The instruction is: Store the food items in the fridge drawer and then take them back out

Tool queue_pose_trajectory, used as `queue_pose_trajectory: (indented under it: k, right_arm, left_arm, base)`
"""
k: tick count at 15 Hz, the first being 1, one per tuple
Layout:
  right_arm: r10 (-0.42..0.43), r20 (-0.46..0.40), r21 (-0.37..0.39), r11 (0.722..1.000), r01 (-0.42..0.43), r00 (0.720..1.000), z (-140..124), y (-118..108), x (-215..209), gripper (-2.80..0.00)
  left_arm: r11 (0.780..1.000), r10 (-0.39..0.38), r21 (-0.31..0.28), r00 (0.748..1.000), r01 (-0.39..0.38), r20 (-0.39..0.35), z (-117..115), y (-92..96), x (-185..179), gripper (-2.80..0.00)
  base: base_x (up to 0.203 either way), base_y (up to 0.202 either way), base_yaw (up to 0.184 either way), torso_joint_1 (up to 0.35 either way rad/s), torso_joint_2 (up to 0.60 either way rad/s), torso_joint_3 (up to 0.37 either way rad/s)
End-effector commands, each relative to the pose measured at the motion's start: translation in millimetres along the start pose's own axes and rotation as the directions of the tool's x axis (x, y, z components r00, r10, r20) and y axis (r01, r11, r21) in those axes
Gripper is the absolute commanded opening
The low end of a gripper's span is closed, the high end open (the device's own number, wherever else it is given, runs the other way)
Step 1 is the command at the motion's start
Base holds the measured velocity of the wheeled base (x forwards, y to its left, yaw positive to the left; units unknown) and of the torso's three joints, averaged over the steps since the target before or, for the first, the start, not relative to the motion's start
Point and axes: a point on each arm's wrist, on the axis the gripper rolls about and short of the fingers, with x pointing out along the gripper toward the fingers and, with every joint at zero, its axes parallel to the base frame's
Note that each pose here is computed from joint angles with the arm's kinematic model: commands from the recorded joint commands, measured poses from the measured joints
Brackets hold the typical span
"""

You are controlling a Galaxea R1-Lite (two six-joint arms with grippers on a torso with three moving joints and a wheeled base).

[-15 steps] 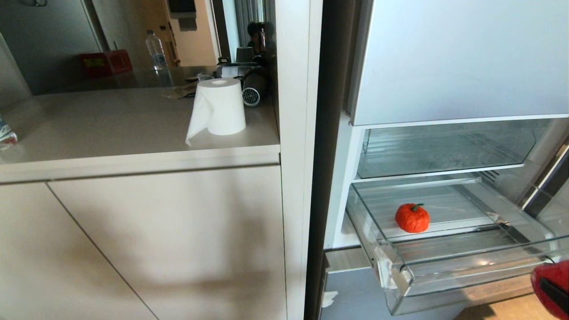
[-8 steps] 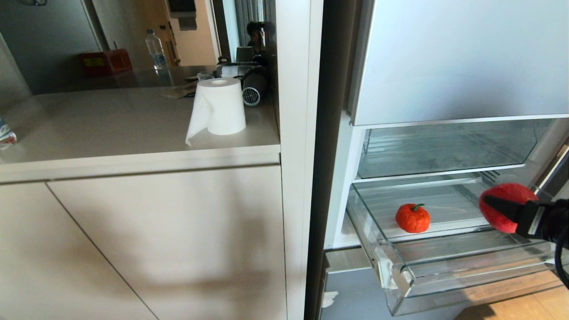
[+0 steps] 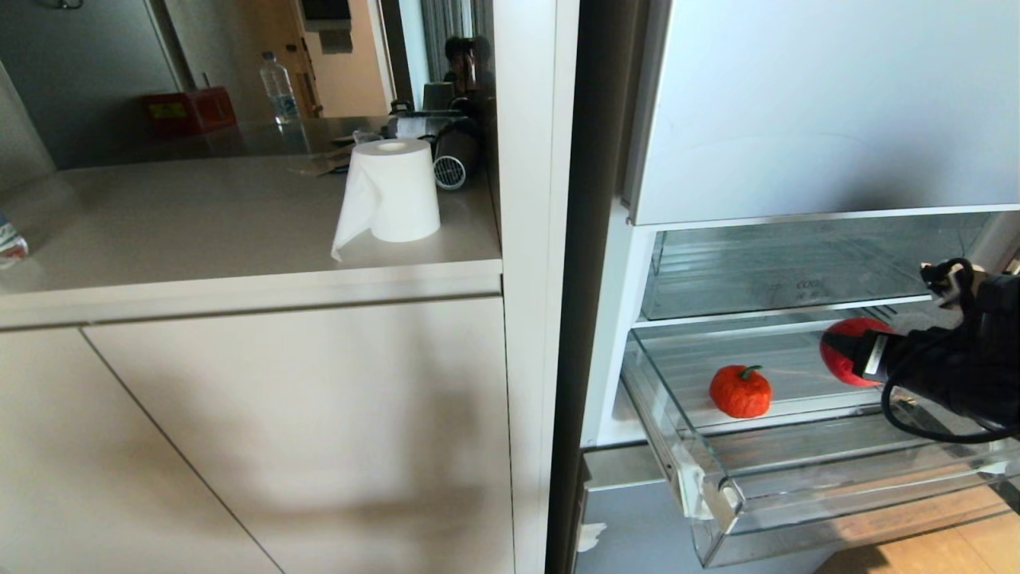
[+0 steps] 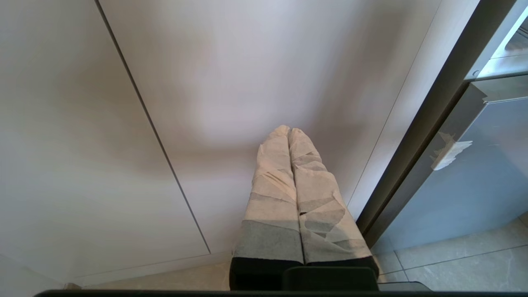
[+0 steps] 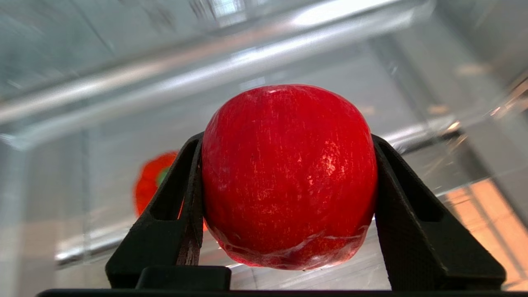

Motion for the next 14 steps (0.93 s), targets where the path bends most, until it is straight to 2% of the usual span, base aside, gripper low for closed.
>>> queue_pose_trajectory:
  k: [1,3,4,8,12,13,14]
  right_arm:
    - [-0.013,-0.064,0.001,1.000,0.013,0.998,-15,-3,20,-2.80]
    - [-0.012,-0.053,-0.001,1.000,0.012,0.999,-18,-3,27,-2.80]
    - [-0.010,-0.042,0.002,1.000,0.010,0.999,-18,-3,27,0.00]
    - [-0.005,-0.006,0.008,1.000,0.005,1.000,-11,-2,18,0.00]
    - [0.010,0.064,0.008,1.000,-0.010,0.998,2,-1,-12,0.00]
    - [0.014,0.092,0.008,1.000,-0.015,0.996,6,0,-25,-2.80]
    - [0.020,0.130,0.008,1.000,-0.021,0.991,10,0,-43,-2.80]
  left_arm:
    - [1.000,0.001,0.000,1.000,-0.001,-0.001,0,0.0,0,-2.80]
    - [1.000,0.001,0.000,1.000,-0.001,-0.001,0,0.0,0,-2.80]
    - [1.000,0.001,0.000,1.000,-0.001,-0.001,0,0.0,0,-2.80]
    - [1.000,0.000,0.000,1.000,0.000,-0.001,0,0.0,0,-2.80]
    - [1.000,0.001,0.000,1.000,-0.001,-0.001,0,0.0,0,-2.80]
    - [1.000,0.001,0.000,1.000,-0.001,-0.001,0,0.0,0,-2.80]
    - [1.000,0.001,0.000,1.000,-0.001,-0.001,0,0.0,0,-2.80]
  base:
    - [0.000,0.000,0.000,0.000,0.00,0.000]
    - [0.000,0.000,0.000,0.000,0.00,0.000]
    - [0.000,0.000,0.000,0.000,0.00,0.000]
    - [0.000,0.000,0.000,0.000,0.00,0.000]
    - [0.000,0.000,0.000,0.000,0.00,0.000]
    - [0.000,0.000,0.000,0.000,0.00,0.000]
    - [0.000,0.000,0.000,0.000,0.00,0.000]
